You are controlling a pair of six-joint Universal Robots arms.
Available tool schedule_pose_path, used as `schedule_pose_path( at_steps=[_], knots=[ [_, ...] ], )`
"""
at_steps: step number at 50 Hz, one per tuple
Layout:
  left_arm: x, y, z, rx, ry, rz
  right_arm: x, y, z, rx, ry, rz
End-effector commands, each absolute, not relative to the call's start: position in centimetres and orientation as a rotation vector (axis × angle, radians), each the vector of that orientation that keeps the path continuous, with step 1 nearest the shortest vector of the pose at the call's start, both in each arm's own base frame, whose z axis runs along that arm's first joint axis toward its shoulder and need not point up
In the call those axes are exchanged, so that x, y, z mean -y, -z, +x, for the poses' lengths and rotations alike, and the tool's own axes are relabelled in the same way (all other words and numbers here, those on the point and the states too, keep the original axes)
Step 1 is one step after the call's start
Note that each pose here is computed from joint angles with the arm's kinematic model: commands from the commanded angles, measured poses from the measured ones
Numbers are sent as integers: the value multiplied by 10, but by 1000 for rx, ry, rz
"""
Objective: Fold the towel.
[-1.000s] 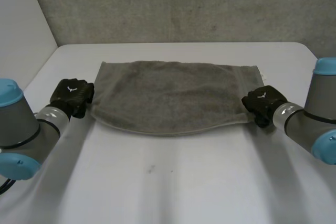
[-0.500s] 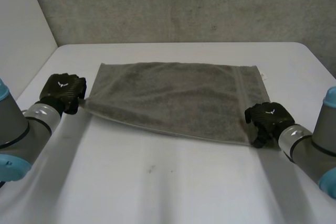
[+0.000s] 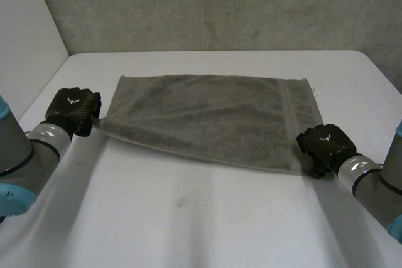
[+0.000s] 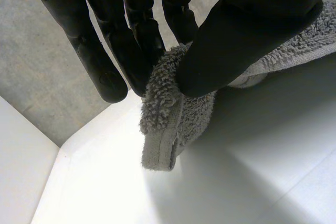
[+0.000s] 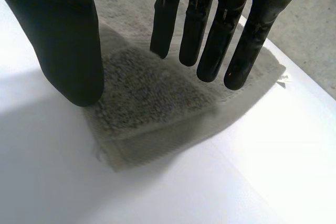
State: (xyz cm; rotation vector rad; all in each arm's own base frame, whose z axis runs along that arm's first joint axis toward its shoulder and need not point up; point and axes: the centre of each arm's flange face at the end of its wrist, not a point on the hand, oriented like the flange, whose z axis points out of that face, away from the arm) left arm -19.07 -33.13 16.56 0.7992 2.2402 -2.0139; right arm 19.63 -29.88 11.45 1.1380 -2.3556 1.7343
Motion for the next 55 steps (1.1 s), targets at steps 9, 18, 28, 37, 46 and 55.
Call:
schedule_pose_path(
  at_steps=[9, 18, 28, 37, 46, 55],
  knots=[
    [331, -164, -191, -2247, 2008, 800, 320, -111, 195, 2250, -1790, 1129],
    [324, -160, -192, -2273, 1971, 825, 323, -120, 193, 2221, -1808, 1100],
    [239, -172, -179, -2503, 1388, 1148, 284, -159, 164, 2309, -1421, 1273],
    [202, -209, -163, -2384, 1347, 1224, 238, -178, 139, 2420, -910, 1615],
    [218, -208, -163, -2334, 1370, 1236, 267, -199, 139, 2312, -1090, 1520],
    [274, -191, -190, -2289, 1480, 1274, 317, -188, 184, 2278, -1362, 1416]
  ],
)
